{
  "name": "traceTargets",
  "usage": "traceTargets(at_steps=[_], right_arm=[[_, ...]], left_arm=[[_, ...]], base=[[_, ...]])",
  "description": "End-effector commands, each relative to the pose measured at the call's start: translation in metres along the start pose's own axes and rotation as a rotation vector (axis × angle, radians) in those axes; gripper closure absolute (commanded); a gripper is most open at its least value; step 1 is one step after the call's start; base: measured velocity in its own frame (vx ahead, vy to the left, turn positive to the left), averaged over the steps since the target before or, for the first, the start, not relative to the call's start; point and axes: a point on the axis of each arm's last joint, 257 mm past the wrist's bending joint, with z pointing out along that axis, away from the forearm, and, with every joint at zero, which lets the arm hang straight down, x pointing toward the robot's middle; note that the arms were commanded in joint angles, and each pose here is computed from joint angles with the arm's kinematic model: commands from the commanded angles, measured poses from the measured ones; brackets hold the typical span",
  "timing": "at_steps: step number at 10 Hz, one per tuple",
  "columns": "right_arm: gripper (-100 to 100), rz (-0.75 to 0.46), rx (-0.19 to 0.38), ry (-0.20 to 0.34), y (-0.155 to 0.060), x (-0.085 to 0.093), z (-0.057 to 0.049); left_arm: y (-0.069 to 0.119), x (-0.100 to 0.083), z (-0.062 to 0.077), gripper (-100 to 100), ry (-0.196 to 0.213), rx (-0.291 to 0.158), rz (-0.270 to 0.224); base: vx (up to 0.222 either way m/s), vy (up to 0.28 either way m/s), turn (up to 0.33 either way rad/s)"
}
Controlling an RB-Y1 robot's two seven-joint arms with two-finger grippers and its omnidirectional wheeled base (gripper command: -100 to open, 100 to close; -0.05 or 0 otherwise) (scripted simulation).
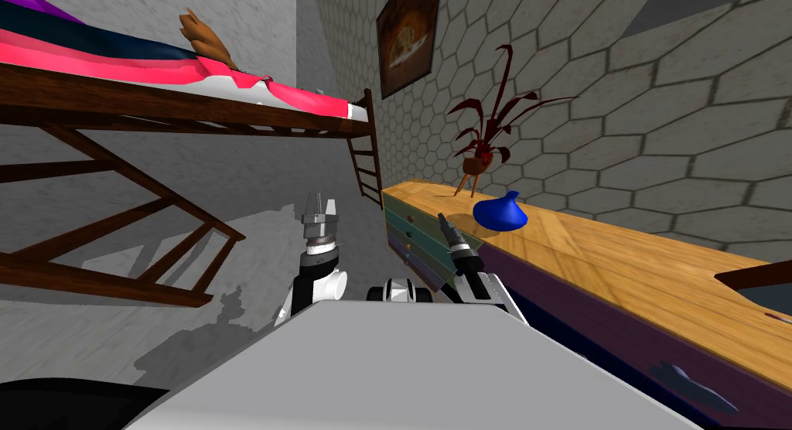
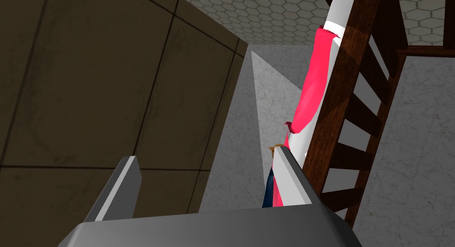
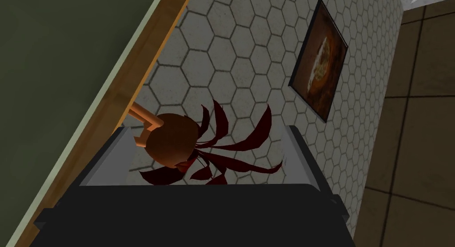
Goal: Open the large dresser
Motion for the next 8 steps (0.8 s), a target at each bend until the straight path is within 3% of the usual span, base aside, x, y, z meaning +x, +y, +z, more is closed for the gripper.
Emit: traceTargets(at_steps=[1,8], right_arm=[[-100,-0.077,0.042,0.027,-0.013,0.014,0.002],[-100,-0.348,0.177,0.112,-0.057,0.048,0.005]], left_arm=[[0.0,0.0,0.0,0,0.0,0.0,0.0],[0.0,0.0,0.0,0,0.0,0.0,0.0]], base=[[0.02,0.043,-0.005],[0.022,0.059,-0.006]])
